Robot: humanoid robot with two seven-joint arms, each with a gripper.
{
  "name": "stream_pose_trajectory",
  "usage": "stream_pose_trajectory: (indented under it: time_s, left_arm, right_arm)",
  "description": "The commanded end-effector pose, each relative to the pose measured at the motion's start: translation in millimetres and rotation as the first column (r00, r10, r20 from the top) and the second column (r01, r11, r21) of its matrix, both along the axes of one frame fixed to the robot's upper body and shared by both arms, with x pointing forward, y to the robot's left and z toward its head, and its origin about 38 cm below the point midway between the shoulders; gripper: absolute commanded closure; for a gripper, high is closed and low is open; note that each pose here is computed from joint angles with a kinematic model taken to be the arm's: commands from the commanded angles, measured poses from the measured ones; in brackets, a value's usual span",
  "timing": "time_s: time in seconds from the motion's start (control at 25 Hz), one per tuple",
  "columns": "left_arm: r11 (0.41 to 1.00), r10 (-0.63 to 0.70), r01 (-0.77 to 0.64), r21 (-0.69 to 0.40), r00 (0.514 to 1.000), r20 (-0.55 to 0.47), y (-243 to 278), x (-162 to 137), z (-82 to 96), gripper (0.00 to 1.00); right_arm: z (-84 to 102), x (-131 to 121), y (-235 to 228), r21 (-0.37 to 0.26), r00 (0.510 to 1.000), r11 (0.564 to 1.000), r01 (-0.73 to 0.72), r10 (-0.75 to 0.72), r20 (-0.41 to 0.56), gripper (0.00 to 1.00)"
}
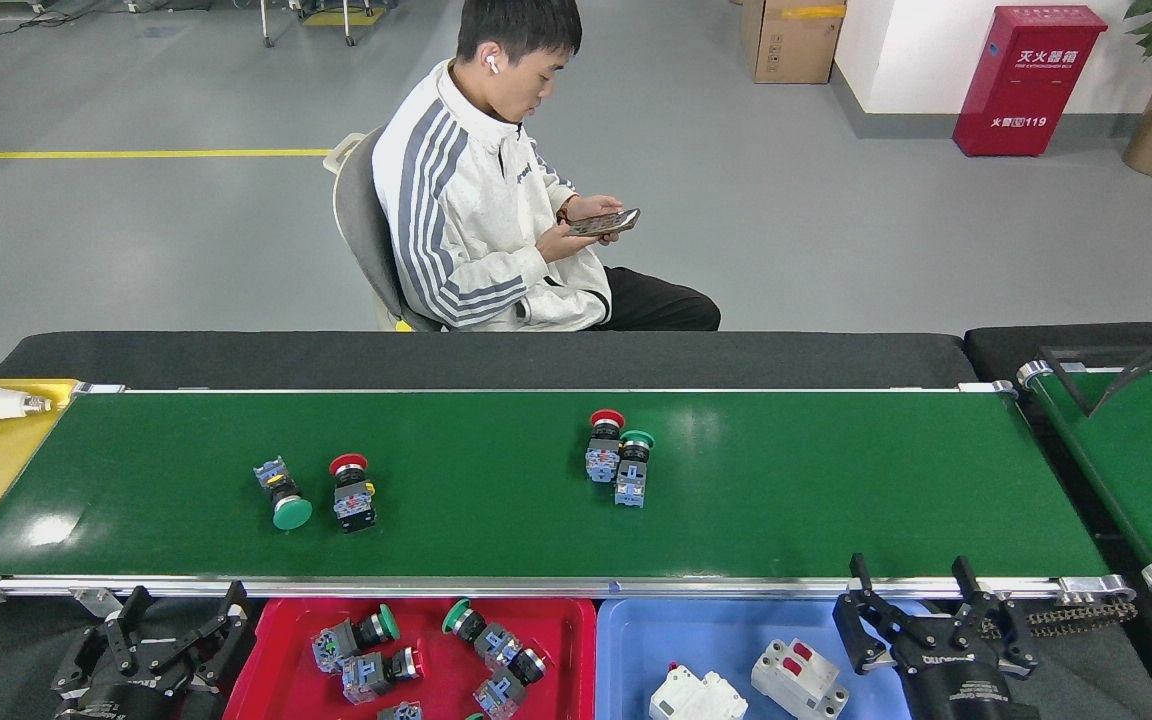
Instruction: Pick switch part from conveyor to tray
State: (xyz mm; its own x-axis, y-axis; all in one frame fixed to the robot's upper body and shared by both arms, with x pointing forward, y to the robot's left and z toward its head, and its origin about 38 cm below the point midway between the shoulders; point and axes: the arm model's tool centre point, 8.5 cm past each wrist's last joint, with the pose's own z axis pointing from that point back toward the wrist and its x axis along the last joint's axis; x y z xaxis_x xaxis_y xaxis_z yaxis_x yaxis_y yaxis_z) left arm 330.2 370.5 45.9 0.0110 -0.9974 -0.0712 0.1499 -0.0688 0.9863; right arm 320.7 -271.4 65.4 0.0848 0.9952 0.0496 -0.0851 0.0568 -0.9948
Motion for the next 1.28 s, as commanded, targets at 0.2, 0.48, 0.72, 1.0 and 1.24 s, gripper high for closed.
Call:
stream_pose_trajectory:
  time_s: [0.2, 0.48, 0.72, 1.0, 1.24]
  left_arm:
    - [0.999, 0.044, -0.043, 0.010, 0.998, -0.046, 18.4, 4.8, -13.0, 0.00]
    - [0.996, 0.091, -0.090, 0.011, 0.995, -0.040, 32.1, 28.2, -9.1, 0.00]
    - [0.987, 0.158, -0.156, 0.030, 0.986, -0.052, 58.2, 52.5, -5.0, 0.00]
    - [0.955, 0.294, -0.289, 0.065, 0.952, -0.088, 92.7, 79.4, -5.7, 0.05]
    - [0.941, 0.338, -0.333, 0.062, 0.932, -0.127, 105.2, 87.2, -12.9, 0.67]
  right_arm:
    - [14.1, 10.8, -0.8, -0.031, 0.996, 0.997, -0.075, 0.076, 0.043, 0.01]
    - [16.5, 12.6, -6.6, -0.048, 0.995, 0.995, -0.090, 0.092, 0.047, 0.01]
    - [6.4, 12.2, -19.4, -0.057, 0.997, 0.995, -0.079, 0.080, 0.012, 0.01]
    - [4.4, 11.2, -18.1, -0.053, 0.997, 0.995, -0.081, 0.082, 0.006, 0.01]
    - [3.8, 10.7, -18.1, -0.058, 0.996, 0.995, -0.086, 0.087, 0.002, 0.01]
